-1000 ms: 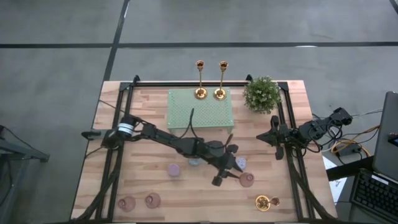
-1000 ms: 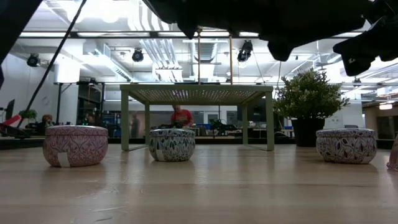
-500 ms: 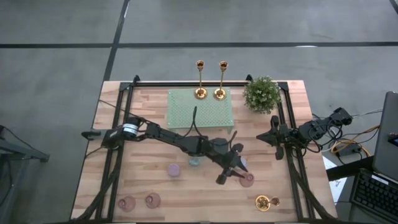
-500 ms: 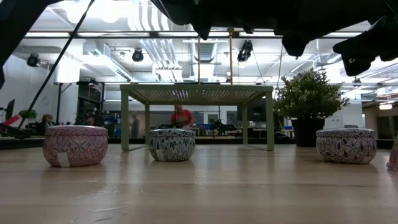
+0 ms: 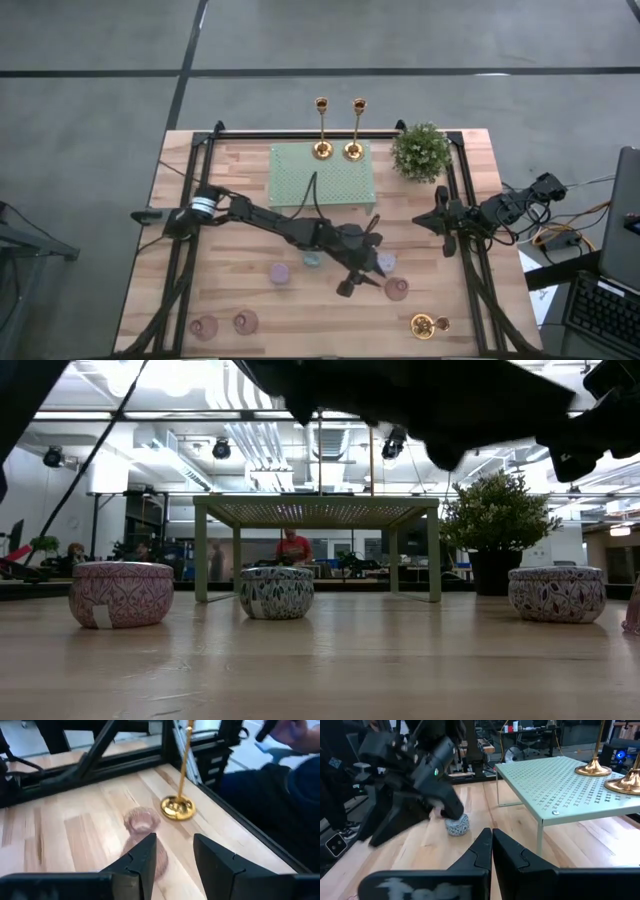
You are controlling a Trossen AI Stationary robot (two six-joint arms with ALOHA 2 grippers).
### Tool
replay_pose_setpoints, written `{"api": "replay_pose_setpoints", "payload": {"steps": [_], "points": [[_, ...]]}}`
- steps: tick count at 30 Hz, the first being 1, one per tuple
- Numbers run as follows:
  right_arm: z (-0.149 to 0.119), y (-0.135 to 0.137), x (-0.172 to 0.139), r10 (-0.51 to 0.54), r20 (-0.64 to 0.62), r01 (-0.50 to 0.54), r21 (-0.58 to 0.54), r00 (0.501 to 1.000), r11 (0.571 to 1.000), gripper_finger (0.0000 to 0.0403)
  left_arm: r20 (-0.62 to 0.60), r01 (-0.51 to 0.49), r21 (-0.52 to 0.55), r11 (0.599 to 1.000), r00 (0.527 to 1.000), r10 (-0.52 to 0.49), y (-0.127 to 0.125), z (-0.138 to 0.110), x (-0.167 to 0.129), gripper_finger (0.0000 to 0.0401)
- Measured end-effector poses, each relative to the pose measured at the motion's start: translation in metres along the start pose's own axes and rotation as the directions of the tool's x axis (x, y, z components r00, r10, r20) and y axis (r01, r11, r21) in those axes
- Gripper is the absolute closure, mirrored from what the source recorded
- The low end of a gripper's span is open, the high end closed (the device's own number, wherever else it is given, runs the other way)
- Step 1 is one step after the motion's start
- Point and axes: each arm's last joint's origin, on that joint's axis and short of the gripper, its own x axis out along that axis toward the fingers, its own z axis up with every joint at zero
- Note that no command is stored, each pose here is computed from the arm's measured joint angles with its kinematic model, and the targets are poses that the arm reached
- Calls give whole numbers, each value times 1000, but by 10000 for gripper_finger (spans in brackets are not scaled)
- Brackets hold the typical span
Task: Pick & Place candle stick holders
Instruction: Put the gold candle holder on the shelf
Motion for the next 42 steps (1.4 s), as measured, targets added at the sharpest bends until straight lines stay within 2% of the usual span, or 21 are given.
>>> {"api": "replay_pose_setpoints", "payload": {"steps": [5, 9, 18, 22, 24, 26, 30, 33, 38, 42], "points": [[0, 0, 0, 1, -1, -1, 0, 1000, 1000, 394, -10, 16, 26, 1000, 1000, -16, -20, 5, -40, 268], [0, 0, 0, 1, -2, -1, -1, 1000, 1000, 394, 34, -8, 30, 1000, 999, 7, -38, 4, -86, 268], [0, 0, 0, 1, 0, -1, 0, 1000, 1000, 394, 148, -15, 46, 999, 989, 8, -88, -13, -189, 268], [0, 0, 0, 1, 0, -1, 0, 1000, 1000, 394, 202, -22, 26, 999, 979, 17, -101, -25, -224, 268], [0, 0, 0, 1, 0, -1, 0, 1000, 1000, 394, 248, -50, 35, 998, 968, 40, -105, -30, -238, 268], [0, 0, 0, 1, 0, -1, 0, 1000, 1000, 394, 310, -141, 26, 990, 942, 126, -107, -33, -249, 268], [0, 0, 0, 1, 0, -1, 0, 1000, 1000, 394, 368, -340, 5, 940, 875, 315, -105, -48, -260, 268], [0, 0, 0, 1, 0, -1, 0, 1000, 1000, 394, 414, -426, -11, 905, 821, 392, -102, -55, -260, 268], [0, 0, 0, 1, 0, -1, 0, 1000, 1000, 394, 432, -430, -13, 903, 812, 393, -93, -60, -246, 268], [0, 0, 0, 1, 1, -1, -11, 1000, 1000, 394, 456, -423, -18, 906, 803, 384, -84, -54, -221, 268]]}}
